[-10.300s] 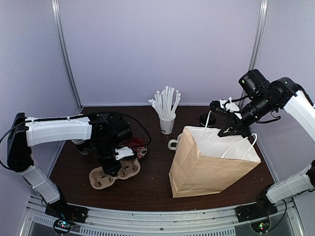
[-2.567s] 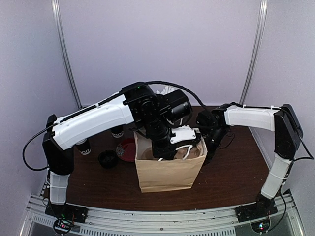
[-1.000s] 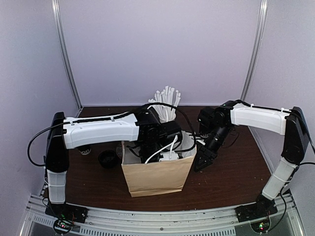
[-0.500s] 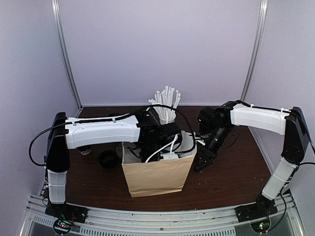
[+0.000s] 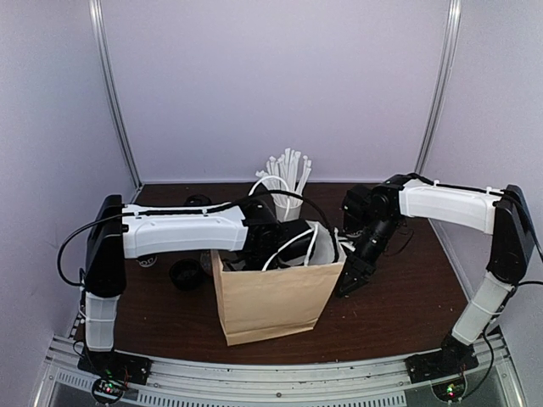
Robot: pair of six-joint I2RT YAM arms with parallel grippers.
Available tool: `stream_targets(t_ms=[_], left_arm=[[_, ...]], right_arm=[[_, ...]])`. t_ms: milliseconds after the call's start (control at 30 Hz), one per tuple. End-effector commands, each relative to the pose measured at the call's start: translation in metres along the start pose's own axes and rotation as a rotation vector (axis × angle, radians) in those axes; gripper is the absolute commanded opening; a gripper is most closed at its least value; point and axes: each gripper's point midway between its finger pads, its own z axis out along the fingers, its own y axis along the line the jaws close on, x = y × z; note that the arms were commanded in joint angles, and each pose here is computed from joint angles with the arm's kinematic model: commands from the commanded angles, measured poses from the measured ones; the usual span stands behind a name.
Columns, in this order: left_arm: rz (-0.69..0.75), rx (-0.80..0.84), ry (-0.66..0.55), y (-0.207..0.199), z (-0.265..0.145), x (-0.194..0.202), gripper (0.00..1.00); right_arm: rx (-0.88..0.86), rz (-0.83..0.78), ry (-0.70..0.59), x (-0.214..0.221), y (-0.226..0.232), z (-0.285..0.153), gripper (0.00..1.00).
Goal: Pack the takeout coffee
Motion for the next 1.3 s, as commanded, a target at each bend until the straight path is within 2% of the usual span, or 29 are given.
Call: stream_targets(t_ms=[0, 533, 800, 967, 1067, 1167, 1267], left_arm=[[-0.008, -0.013, -0.090, 0.000, -0.037, -0.006, 0.44], [-0.007, -0.077, -0.378, 0.000, -0.141, -0.023, 0.47], [0.001, -0.161, -0.655, 0.001, -0.233, -0.027, 0.49], [-0.050, -0.281, -0.841, 0.013, -0.286, -0.014, 0.51], [-0.104, -0.361, -0.940, 0.023, -0.309, -0.003, 0.58], [-0.194, -0.407, -0.950, 0.043, -0.307, 0.009, 0.67], [-0.313, -0.376, -0.926, 0.068, -0.295, 0.015, 0.69]], right_arm=[[0.025, -0.030, -0.015, 0.002, 0.004, -0.008, 0.58], [0.040, -0.041, -0.012, 0.004, 0.003, -0.011, 0.60], [0.078, -0.054, -0.049, 0.004, 0.000, -0.033, 0.60], [0.111, -0.075, -0.084, 0.002, 0.005, -0.052, 0.60], [0.151, -0.127, -0.107, -0.002, 0.013, -0.069, 0.61], [0.211, -0.213, -0.169, -0.011, 0.030, -0.097, 0.61], [0.294, -0.316, -0.284, -0.023, 0.056, -0.136, 0.62]])
